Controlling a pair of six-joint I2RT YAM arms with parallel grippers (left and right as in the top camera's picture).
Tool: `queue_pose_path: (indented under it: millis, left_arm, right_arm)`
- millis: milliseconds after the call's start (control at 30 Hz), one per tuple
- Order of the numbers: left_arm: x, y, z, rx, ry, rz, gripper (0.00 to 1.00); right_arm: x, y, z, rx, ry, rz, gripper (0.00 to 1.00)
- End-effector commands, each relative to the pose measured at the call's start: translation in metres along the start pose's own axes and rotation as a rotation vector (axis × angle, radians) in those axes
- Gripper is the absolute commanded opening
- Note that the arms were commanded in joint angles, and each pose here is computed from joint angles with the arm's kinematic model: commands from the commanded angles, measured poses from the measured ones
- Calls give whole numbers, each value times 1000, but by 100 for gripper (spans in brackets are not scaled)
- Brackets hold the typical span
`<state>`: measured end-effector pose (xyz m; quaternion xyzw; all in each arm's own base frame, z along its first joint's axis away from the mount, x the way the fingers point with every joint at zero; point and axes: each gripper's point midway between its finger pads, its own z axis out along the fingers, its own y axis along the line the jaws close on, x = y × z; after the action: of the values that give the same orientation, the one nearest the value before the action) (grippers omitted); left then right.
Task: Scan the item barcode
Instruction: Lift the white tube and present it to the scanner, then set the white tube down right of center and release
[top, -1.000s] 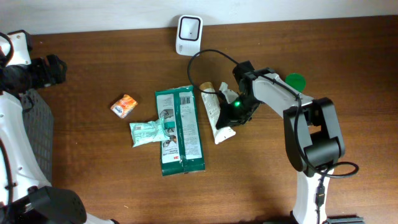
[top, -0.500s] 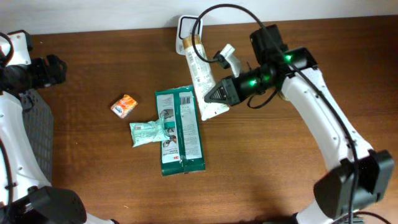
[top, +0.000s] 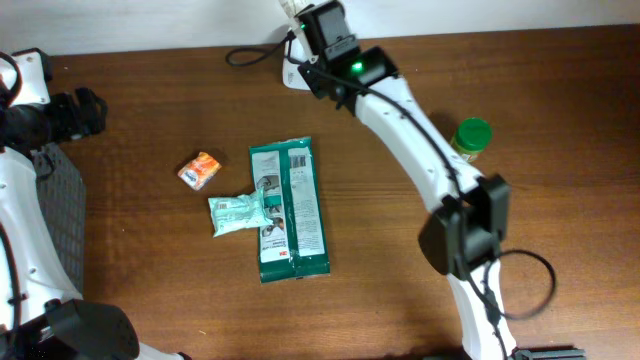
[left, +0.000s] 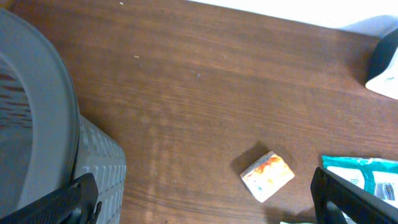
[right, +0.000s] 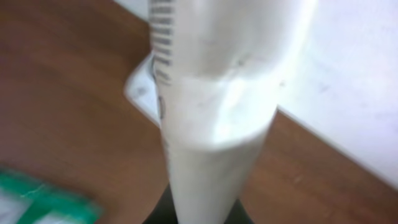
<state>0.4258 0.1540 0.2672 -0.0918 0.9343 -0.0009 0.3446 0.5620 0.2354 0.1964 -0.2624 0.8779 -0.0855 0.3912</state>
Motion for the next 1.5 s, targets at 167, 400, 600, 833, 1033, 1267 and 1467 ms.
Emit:
queue_pose_path:
  millis: [167, 400, 600, 833, 1033, 1267, 1467]
  left_arm:
    - [-5, 3, -5, -8, -20, -11, 99]
    - [-5, 3, -5, -8, -20, -11, 99]
    - [-5, 3, -5, -8, -20, -11, 99]
    - [-5, 3, -5, -8, -20, -11, 99]
    - [-5, 3, -5, -8, -20, -11, 99]
    - [-5, 3, -5, -8, -20, -11, 99]
    - [-5, 3, -5, -8, -20, -11, 99]
  right_arm:
    - [6, -44, 62, 416, 33, -227, 4]
    - [14, -42, 66, 411, 57, -238, 4]
    - [15, -42, 60, 397, 62, -209, 4]
    - [1, -36, -6, 123, 13, 104, 4]
    - [68, -38, -80, -333, 281, 446, 4]
    - [232, -30, -57, -362, 806, 568, 5]
    - [307, -16, -45, -361, 956, 612, 4]
